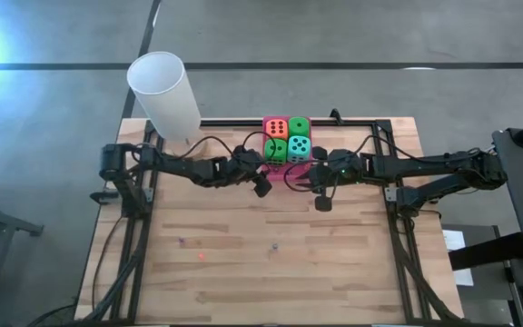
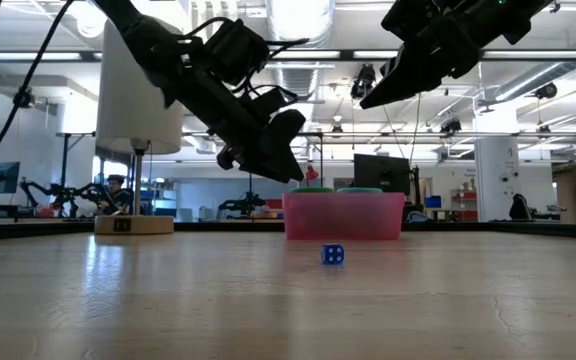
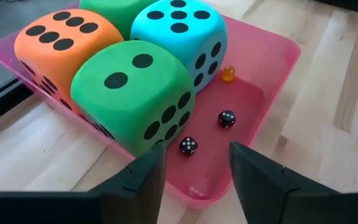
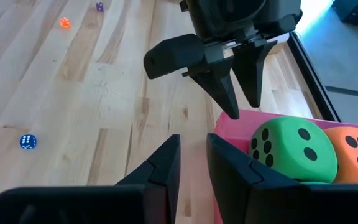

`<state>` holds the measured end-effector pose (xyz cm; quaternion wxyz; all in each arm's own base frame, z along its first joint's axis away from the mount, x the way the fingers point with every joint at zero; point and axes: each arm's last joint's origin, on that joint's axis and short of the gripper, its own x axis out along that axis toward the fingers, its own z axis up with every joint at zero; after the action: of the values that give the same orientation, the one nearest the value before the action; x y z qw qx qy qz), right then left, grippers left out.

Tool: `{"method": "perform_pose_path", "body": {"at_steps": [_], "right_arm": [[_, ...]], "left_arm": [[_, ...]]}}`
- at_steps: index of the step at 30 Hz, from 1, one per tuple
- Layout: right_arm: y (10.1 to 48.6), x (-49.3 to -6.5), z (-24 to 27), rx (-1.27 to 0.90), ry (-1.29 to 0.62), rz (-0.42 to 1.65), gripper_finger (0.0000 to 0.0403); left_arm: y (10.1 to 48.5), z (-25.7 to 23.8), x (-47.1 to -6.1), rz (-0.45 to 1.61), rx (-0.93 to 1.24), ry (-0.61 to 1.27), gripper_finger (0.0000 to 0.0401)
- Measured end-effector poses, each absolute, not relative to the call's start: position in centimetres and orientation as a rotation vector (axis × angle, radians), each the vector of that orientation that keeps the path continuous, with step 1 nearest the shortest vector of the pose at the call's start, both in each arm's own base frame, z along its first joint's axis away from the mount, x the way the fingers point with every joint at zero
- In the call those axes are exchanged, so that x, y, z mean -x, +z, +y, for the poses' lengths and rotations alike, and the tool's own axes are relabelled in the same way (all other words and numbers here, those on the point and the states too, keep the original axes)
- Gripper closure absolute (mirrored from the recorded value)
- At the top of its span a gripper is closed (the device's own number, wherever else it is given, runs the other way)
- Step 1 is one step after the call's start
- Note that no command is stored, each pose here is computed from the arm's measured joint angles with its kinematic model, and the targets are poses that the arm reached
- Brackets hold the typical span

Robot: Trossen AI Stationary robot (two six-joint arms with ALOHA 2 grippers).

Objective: Pick & Place Dice
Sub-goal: Put the small blue dice into the red container

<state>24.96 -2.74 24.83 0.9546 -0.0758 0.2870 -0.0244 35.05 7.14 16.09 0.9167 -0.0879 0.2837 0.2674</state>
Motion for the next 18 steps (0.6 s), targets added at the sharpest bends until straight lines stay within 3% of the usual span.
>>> {"method": "perform_pose_path", "body": {"at_steps": [10, 18], "right_arm": [[24.8, -25.0, -2.7, 0.154, -0.050, 0.583, 0.0319], [24.8, -24.9, -2.7, 0.164, -0.045, 0.588, 0.0335]], "left_arm": [[16.4, 7.1, -34.9, 0.586, 0.176, 0.545, 0.0203], [20.6, 5.5, -32.8, 0.615, 0.150, 0.421, 0.0196]]}}
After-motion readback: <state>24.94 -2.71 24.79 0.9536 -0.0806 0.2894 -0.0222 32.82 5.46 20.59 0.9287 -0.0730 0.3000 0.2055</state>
